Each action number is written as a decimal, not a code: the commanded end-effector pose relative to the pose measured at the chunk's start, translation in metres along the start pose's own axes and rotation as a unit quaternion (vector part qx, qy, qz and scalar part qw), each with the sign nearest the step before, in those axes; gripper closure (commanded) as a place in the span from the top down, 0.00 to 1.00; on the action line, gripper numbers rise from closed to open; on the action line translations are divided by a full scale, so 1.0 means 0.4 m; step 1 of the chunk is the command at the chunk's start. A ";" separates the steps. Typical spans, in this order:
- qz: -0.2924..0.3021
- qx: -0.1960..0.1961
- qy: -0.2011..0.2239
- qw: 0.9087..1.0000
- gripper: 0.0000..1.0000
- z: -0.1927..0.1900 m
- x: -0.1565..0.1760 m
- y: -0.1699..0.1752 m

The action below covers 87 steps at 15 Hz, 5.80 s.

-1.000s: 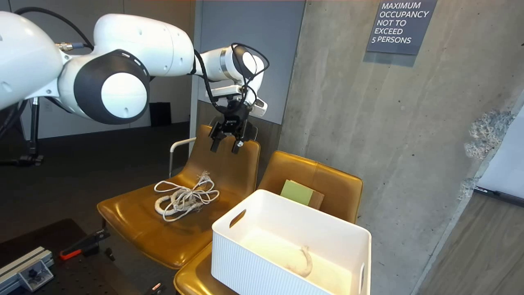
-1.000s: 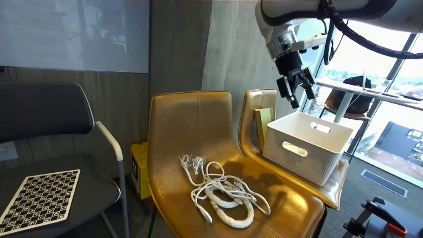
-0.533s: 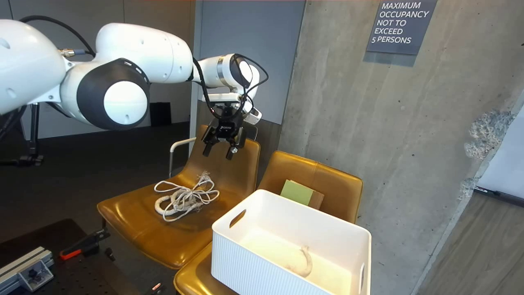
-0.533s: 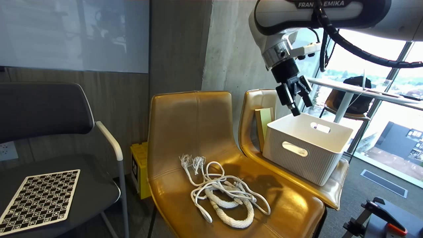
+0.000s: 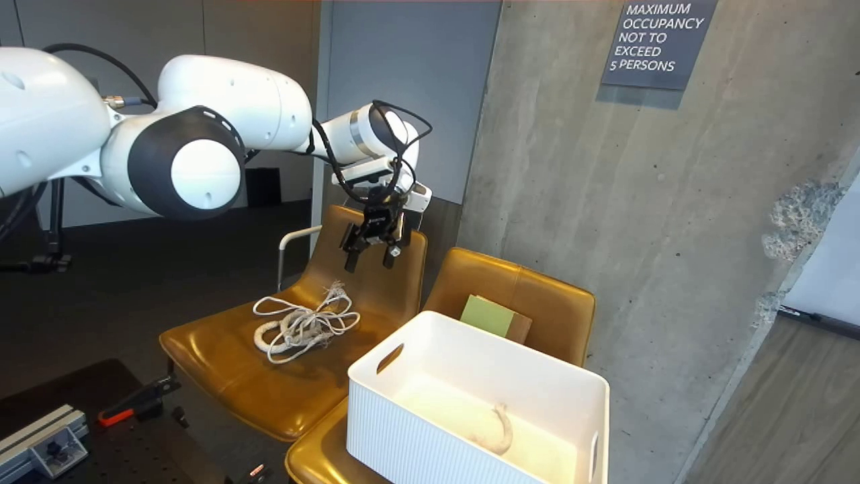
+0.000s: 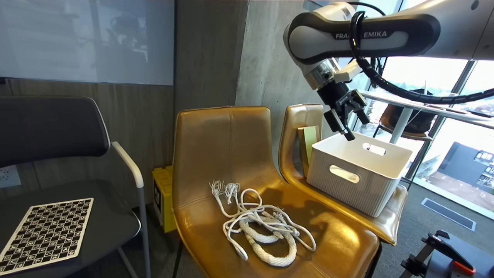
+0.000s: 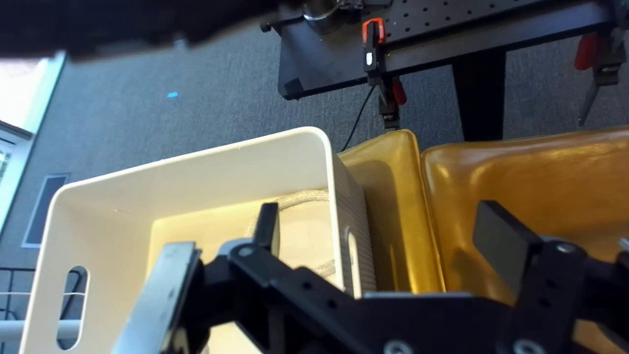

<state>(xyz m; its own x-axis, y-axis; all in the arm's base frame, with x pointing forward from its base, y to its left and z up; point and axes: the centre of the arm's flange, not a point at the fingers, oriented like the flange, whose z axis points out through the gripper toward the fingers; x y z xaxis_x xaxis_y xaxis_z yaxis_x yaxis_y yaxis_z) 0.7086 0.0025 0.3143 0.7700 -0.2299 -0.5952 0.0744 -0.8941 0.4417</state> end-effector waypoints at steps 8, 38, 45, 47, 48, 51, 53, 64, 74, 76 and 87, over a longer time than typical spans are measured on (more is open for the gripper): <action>-0.017 -0.032 0.087 0.996 1.00 -0.021 0.071 -0.034; -0.317 -0.031 0.184 0.930 1.00 0.074 0.235 -0.659; -0.337 -0.029 0.177 0.924 0.67 0.115 0.208 -0.732; -0.337 -0.028 0.178 0.924 0.51 0.116 0.214 -0.726; -0.337 -0.027 0.178 0.924 0.42 0.115 0.216 -0.723; -0.335 -0.026 0.177 0.925 0.20 0.113 0.224 -0.709; -0.333 -0.027 0.175 0.926 0.05 0.108 0.229 -0.697; -0.225 0.031 0.261 0.938 0.01 -0.040 0.089 -0.194; -0.064 0.093 0.364 0.925 0.01 -0.301 -0.211 0.374; -0.026 0.109 0.362 0.925 0.01 -0.316 -0.275 0.501; -0.053 0.148 0.248 0.956 0.01 0.047 -0.100 0.606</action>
<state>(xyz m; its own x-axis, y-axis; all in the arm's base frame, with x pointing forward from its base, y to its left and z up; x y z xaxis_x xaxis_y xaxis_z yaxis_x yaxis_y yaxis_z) 0.7004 -0.2298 0.5027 0.9861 -0.0134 -0.1659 0.0143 -0.9863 0.1646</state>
